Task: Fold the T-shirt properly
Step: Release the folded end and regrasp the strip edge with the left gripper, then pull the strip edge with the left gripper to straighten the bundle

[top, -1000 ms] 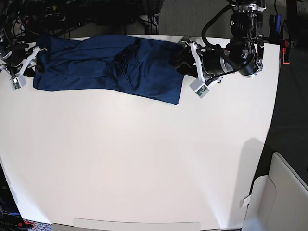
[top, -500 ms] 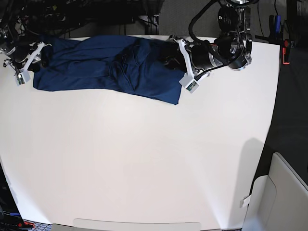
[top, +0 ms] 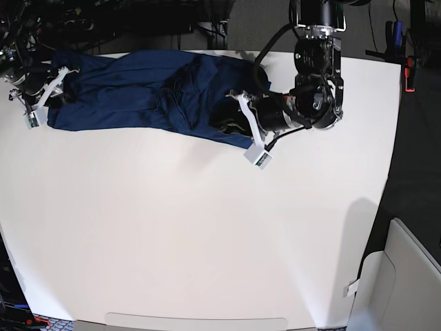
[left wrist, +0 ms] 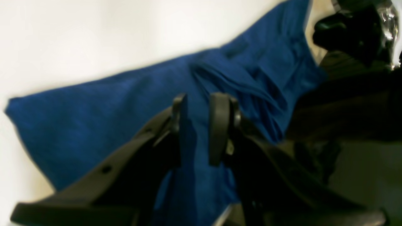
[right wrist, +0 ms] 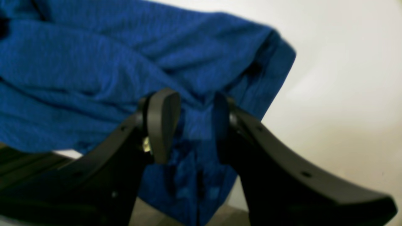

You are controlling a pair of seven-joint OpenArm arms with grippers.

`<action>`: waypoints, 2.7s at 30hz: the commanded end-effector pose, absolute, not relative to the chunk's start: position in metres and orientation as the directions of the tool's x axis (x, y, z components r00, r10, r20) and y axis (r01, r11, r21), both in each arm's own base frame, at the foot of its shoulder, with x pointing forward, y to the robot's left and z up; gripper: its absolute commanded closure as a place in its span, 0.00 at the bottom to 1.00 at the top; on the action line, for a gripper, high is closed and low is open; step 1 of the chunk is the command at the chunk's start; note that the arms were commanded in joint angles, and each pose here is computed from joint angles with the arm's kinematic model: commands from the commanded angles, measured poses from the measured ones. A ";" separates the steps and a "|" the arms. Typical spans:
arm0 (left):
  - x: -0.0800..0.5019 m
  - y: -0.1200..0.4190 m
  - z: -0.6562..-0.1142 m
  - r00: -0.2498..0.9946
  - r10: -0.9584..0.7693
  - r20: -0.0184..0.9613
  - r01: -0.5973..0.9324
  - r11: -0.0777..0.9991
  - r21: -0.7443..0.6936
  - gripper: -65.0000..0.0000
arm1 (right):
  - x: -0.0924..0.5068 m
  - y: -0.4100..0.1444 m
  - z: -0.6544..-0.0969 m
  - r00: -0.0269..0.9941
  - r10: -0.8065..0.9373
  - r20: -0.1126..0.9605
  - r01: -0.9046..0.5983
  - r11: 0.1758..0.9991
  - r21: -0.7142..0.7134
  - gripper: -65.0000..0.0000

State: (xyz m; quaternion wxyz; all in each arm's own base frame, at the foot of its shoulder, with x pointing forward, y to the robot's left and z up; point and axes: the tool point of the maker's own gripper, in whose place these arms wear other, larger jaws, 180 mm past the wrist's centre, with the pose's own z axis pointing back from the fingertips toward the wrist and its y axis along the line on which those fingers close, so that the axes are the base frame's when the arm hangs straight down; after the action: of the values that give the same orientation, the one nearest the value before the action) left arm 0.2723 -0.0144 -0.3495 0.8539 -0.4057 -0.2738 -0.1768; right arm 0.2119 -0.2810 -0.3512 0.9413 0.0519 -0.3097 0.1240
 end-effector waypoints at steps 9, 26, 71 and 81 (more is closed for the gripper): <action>0.344 0.044 -0.360 0.781 0.166 0.602 0.358 0.672 -0.649 0.85 | 0.221 -0.283 -0.339 0.747 0.213 0.629 -0.276 0.961 0.003 0.68; 0.291 0.119 -0.417 0.874 -0.084 0.479 0.314 0.850 -0.423 0.74 | 0.222 -0.296 -0.339 0.759 0.250 0.602 -0.269 0.961 -0.062 0.68; 0.220 0.070 -0.381 0.935 -0.126 0.332 0.330 0.653 -0.681 0.60 | 0.213 -0.302 -0.342 0.775 0.269 0.573 -0.277 0.958 -0.075 0.68; 0.215 0.042 -0.380 0.933 -0.137 0.332 0.344 0.606 -0.717 0.70 | 0.203 -0.311 -0.344 0.792 0.296 0.534 -0.289 0.952 -0.099 0.68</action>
State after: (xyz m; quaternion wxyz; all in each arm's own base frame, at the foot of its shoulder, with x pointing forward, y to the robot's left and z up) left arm 0.2095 0.0419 -0.3892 0.8931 -0.4148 -0.1152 -0.1306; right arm 0.1967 -0.3069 -0.3537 0.9519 0.0030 -0.2694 0.1461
